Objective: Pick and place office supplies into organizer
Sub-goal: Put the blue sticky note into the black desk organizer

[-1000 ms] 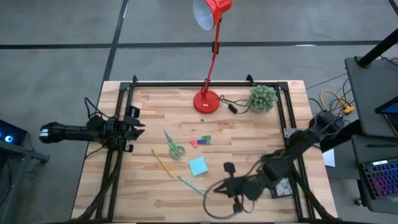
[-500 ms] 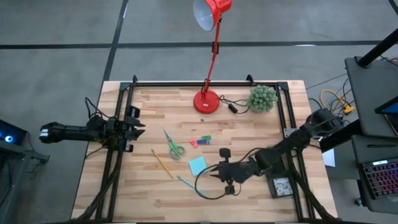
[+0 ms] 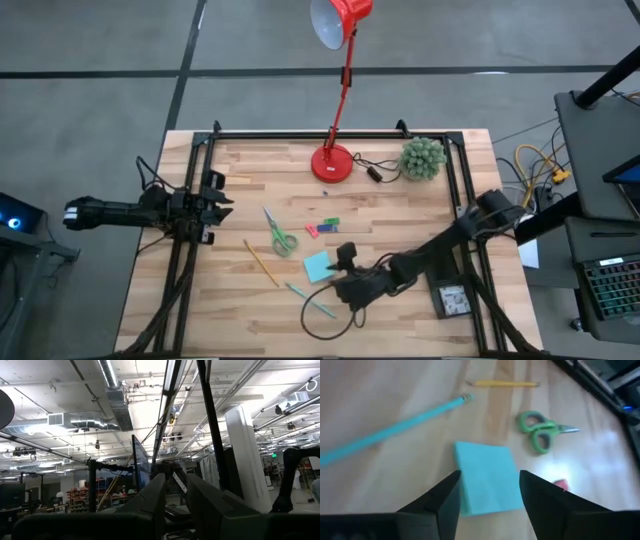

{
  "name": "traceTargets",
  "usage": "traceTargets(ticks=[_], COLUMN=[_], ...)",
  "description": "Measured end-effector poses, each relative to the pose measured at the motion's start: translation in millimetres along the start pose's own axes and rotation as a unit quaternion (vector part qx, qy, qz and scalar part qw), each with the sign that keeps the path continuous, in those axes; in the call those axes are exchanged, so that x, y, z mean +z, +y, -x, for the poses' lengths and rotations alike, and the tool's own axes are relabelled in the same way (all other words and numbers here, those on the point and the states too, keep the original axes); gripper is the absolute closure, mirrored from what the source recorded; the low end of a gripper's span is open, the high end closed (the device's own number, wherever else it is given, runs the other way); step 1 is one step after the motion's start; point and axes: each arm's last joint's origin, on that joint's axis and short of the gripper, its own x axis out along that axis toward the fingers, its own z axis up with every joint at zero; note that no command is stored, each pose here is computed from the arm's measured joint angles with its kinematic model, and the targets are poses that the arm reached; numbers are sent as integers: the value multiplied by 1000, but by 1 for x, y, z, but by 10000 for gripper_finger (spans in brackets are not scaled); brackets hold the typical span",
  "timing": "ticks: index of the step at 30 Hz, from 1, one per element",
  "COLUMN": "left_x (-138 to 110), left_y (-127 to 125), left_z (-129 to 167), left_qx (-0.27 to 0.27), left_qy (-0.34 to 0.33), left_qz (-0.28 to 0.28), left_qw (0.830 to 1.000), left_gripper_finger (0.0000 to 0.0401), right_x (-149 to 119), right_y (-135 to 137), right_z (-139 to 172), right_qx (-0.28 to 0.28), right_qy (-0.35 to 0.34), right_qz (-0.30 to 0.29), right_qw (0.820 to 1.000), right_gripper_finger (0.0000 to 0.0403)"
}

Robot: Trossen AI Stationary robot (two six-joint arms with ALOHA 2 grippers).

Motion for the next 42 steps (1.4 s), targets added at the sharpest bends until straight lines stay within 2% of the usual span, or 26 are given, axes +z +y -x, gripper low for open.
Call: traceTargets(ticks=[4, 11, 35, 42], left_x=[0, -1, 0, 0], left_y=[0, 0, 0, 0], left_z=[0, 0, 0, 0], left_qx=[0, 0, 0, 0], left_qy=[1, 2, 2, 2], left_qz=[0, 0, 0, 0], left_qw=[1000, 1000, 1000, 1000], left_gripper_finger=[335, 335, 335, 335], right_x=[-4, -3, -10, -9], right_y=[8, 13, 3, 3], right_z=[-12, -20, -28, -28], right_qx=[9, 9, 0, 25], right_qy=[62, 108, 122, 115], right_qz=[49, 63, 112, 109], right_qw=[997, 992, 986, 987], right_gripper_finger=[209, 209, 213, 214])
